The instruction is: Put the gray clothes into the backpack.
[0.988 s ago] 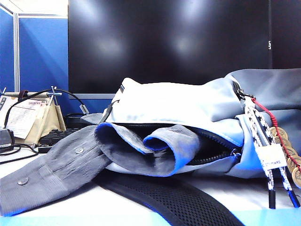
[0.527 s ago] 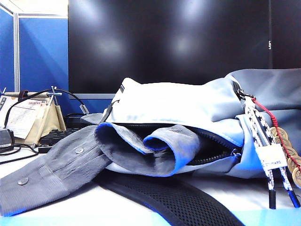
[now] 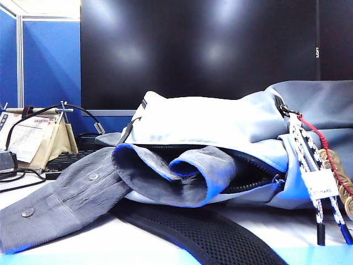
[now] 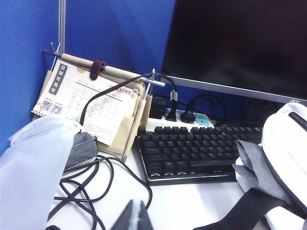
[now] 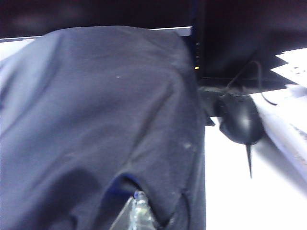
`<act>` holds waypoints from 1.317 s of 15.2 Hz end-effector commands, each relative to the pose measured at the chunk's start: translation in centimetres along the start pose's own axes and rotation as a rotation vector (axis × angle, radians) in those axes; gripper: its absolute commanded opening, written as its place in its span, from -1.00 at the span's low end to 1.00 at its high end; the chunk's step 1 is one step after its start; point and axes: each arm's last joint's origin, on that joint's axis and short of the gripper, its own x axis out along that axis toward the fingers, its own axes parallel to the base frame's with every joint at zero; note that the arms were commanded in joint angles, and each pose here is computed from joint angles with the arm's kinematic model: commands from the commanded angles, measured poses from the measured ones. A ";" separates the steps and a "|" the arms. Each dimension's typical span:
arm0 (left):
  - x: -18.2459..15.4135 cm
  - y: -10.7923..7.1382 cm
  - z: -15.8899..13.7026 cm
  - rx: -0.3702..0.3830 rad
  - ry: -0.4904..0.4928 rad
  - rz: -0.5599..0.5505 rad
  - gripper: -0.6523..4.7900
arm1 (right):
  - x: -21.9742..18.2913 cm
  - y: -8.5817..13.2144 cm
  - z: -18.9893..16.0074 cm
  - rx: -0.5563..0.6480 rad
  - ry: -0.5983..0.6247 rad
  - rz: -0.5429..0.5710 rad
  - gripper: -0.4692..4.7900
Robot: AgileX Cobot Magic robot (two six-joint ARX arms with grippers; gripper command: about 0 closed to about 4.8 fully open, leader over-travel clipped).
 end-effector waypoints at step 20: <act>0.0 0.0 0.1 0.002 -0.011 0.001 -0.77 | 0.0 0.6 0.6 -0.005 -0.080 0.067 -0.84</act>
